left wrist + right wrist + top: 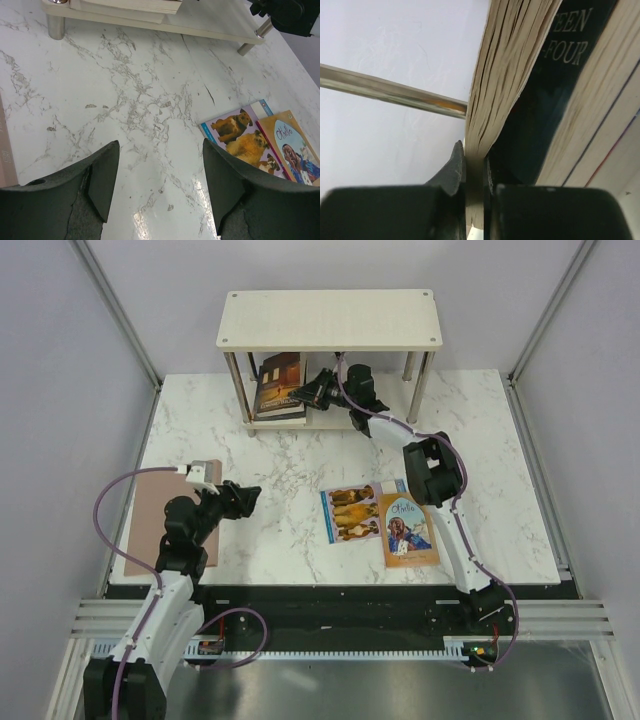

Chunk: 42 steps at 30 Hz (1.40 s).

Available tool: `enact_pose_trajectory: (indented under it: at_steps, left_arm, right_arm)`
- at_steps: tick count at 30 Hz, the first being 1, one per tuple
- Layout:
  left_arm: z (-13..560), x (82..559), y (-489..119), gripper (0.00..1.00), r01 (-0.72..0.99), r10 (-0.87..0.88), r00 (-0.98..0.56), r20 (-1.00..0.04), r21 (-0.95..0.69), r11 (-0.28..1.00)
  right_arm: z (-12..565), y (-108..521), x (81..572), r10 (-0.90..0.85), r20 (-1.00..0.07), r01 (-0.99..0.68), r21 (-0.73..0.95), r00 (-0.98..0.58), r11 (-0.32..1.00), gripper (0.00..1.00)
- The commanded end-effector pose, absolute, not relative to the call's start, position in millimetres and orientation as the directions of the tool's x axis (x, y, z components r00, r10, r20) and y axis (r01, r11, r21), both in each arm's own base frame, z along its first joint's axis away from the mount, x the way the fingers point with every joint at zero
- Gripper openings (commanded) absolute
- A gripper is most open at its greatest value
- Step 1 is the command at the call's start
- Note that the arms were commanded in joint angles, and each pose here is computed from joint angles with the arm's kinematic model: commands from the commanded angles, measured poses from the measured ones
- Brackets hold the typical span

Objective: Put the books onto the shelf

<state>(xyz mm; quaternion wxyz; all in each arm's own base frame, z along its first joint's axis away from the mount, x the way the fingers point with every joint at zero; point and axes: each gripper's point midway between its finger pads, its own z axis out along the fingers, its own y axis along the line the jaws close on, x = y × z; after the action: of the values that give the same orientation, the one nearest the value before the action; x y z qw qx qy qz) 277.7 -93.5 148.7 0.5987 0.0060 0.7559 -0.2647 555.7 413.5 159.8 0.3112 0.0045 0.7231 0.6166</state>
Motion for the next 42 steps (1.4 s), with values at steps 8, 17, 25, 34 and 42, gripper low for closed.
enact_pose_trajectory:
  at_steps: [8, 17, 25, 34, 42]
  left_arm:
    - [163, 281, -98, 0.74, 0.379, -0.279, -0.238, -0.93, -0.354, 0.855]
    - [163, 280, -98, 0.73, 0.381, -0.281, -0.24, -0.929, -0.357, 0.853]
    - [161, 280, -98, 0.73, 0.379, -0.281, -0.246, -0.928, -0.359, 0.853]
    - [160, 280, -99, 0.73, 0.379, -0.282, -0.25, -0.926, -0.361, 0.852]
    - [160, 279, -100, 0.73, 0.385, -0.283, -0.252, -0.925, -0.364, 0.848]
  right_arm:
    - [171, 421, 562, 0.377, -0.486, -0.423, 0.873, -0.789, 0.242, 0.0]
    - [157, 435, 557, 0.341, -0.474, -0.405, 0.878, -0.812, 0.255, 0.0]
    - [154, 434, 554, 0.33, -0.489, -0.413, 0.868, -0.807, 0.277, 0.22]
    - [159, 425, 546, 0.323, -0.508, -0.411, 0.852, -0.798, 0.325, 0.53]
    - [162, 410, 545, 0.305, -0.545, -0.387, 0.805, -0.781, 0.449, 0.57]
